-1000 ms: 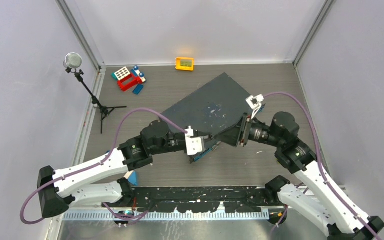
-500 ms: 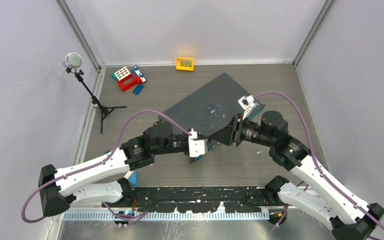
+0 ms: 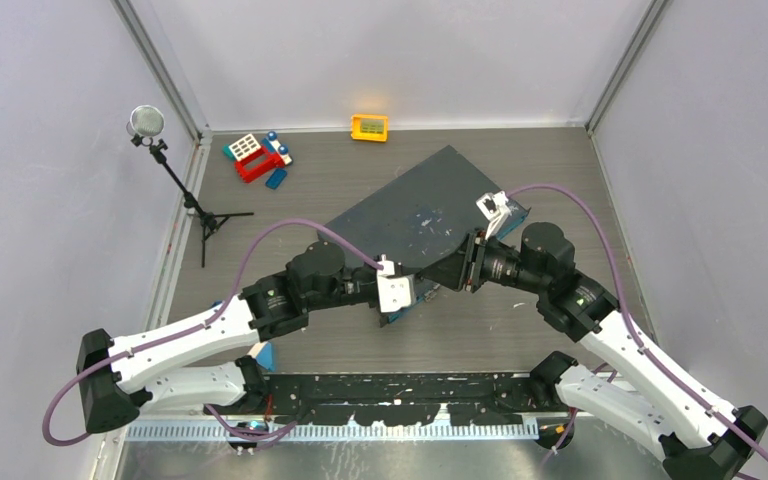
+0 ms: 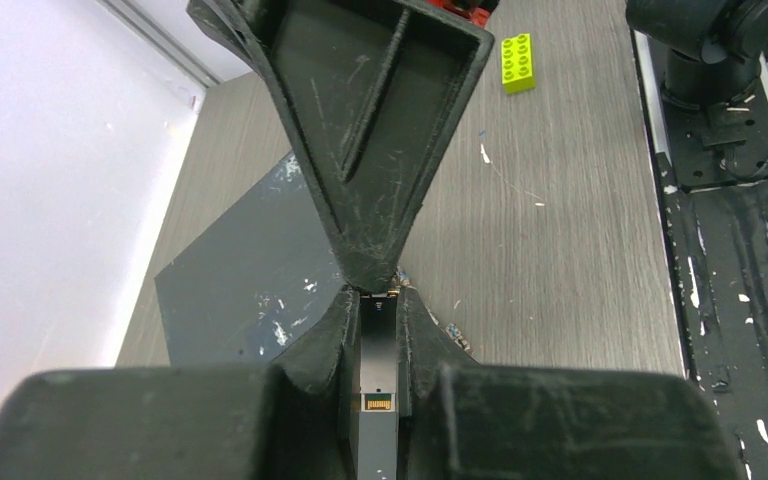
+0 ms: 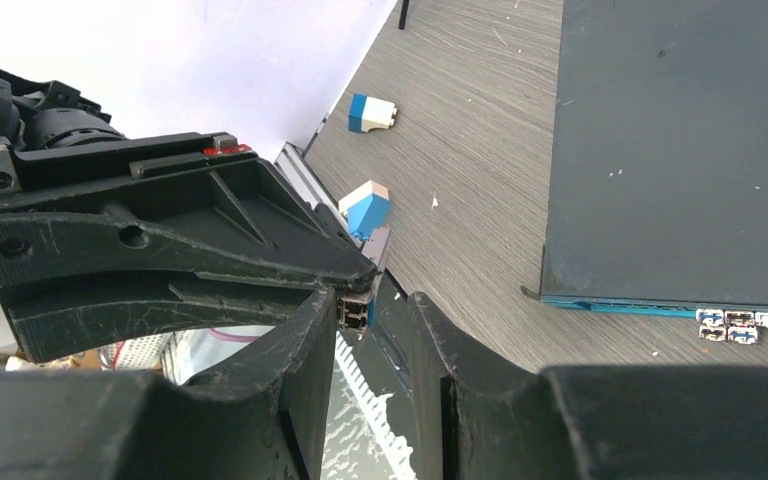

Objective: Insert the plug into the switch port
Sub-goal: Pick up the plug from the corner of the board.

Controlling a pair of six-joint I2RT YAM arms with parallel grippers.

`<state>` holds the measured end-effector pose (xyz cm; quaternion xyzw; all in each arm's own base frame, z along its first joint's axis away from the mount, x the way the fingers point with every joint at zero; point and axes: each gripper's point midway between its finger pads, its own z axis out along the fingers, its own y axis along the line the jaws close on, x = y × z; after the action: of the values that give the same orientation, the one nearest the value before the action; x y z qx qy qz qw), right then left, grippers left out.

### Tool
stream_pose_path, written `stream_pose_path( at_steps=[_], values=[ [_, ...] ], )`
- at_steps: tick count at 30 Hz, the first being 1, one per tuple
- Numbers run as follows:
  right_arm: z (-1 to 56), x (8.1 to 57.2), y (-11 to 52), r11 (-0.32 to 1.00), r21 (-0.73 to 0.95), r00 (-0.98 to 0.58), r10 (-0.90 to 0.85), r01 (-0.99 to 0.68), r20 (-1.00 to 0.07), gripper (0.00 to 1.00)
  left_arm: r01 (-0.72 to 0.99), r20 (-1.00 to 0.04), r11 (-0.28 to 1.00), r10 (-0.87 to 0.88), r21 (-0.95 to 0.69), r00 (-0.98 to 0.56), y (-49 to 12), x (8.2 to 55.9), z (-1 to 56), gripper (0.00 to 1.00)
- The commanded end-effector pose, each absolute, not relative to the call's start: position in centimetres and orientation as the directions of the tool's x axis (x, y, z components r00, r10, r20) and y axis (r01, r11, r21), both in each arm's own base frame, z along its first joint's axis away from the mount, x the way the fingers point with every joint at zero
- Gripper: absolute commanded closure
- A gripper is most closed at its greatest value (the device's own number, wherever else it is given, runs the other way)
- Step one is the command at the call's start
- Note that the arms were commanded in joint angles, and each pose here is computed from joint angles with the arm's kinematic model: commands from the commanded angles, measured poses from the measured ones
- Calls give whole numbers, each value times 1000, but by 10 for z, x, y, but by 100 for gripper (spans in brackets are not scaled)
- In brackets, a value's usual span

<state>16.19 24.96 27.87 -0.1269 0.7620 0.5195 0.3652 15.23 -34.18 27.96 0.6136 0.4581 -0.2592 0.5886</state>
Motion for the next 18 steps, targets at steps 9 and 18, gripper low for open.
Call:
stream_pose_path(
  at_steps=[9, 18],
  values=[
    [288, 165, 256, 387, 709, -692, 210, -590, -690, 63, 845, -855, 155, 182, 512, 485, -346, 153, 309, 100],
    [289, 167, 262, 364, 732, -711, 219, -575, -668, 84, 850, -857, 138, 178, 508, 483, -346, 149, 306, 100]
  ],
)
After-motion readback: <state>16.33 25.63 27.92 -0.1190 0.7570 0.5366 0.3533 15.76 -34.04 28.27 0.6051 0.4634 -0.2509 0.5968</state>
